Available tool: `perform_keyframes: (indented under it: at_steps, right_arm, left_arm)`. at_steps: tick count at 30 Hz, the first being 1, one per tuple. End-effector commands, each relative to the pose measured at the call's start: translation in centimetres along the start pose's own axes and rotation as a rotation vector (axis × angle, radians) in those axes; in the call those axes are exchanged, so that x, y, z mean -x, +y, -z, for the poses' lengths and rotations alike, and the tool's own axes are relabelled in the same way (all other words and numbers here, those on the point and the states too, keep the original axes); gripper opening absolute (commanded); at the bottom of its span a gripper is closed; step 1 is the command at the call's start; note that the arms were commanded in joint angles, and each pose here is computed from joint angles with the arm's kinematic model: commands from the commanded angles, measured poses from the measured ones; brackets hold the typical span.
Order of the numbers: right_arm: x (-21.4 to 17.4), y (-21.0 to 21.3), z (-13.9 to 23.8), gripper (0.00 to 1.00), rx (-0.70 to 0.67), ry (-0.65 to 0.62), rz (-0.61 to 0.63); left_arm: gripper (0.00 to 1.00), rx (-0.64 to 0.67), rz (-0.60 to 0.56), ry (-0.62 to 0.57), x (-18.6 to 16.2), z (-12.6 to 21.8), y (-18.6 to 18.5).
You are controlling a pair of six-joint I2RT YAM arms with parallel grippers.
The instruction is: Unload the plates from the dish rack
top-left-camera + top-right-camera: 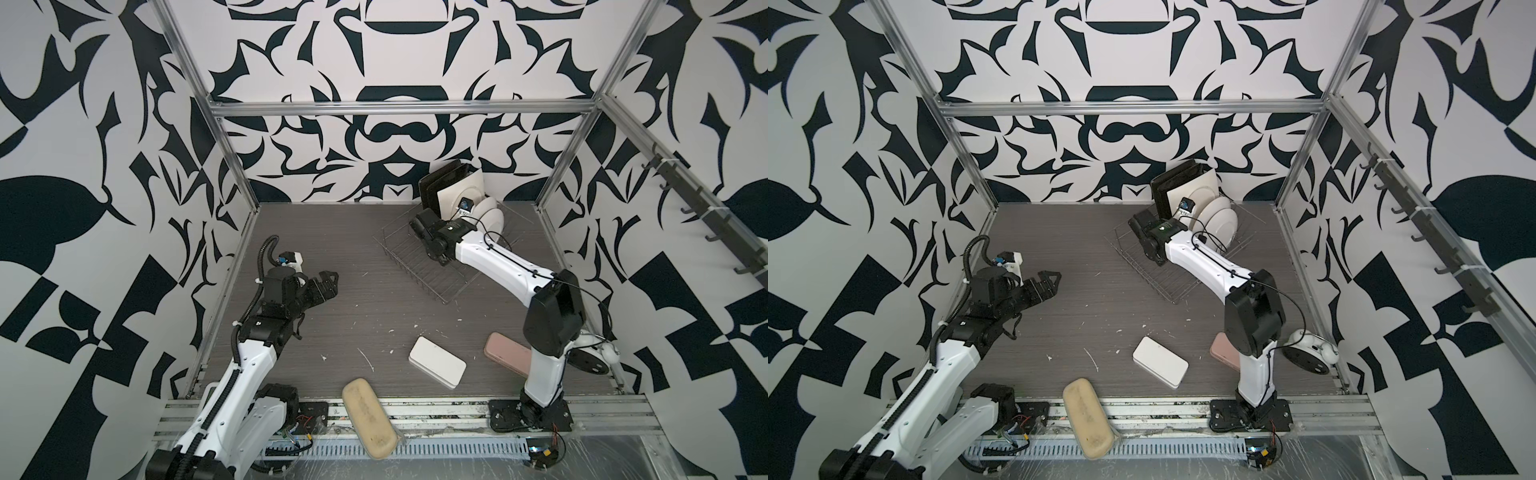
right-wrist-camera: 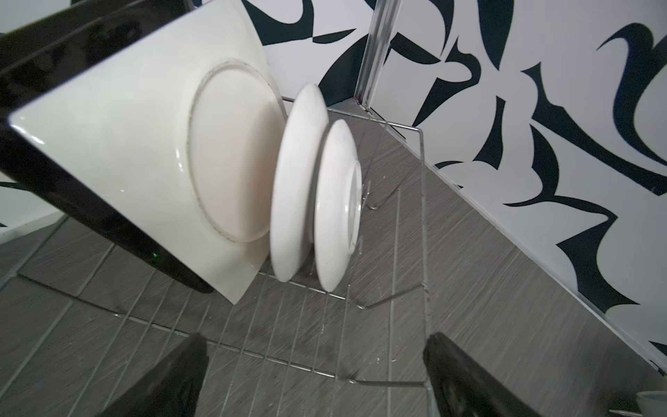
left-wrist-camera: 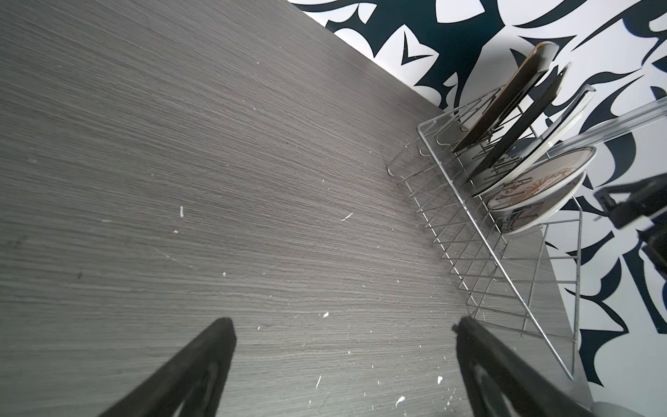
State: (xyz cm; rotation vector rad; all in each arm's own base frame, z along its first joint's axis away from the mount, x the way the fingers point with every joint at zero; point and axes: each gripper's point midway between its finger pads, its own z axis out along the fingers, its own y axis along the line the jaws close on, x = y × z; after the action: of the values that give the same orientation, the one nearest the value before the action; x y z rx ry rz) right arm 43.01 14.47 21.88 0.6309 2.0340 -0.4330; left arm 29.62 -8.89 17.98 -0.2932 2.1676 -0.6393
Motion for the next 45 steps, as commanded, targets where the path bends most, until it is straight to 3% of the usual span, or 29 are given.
perform_keyframes:
  at_steps: [1,7,14,31,45]
  right_arm:
    - [2.2,1.3,1.1,0.97,-0.004,-0.064,0.001]
    - [2.8,5.4,0.1,0.95,0.003,-0.092,0.068]
    - [4.3,7.5,-1.2,0.86,-0.040,-0.159,0.078]
    - [6.2,9.7,-4.9,0.71,-0.013,-0.191,0.084]
    - [7.1,8.9,-7.1,0.62,-0.065,-0.211,0.038]
  left_arm:
    - [0.99,-0.057,-0.017,-0.043,2.0,0.3,-1.9]
    - [0.99,-0.058,-0.043,-0.015,2.2,-0.6,-2.2]
    - [1.00,-0.073,-0.061,0.024,2.4,-1.7,-2.7]
    - [0.99,-0.071,-0.027,0.032,2.5,-2.0,-2.7]
    - [0.98,-0.073,-0.030,0.028,2.6,-1.6,-2.9]
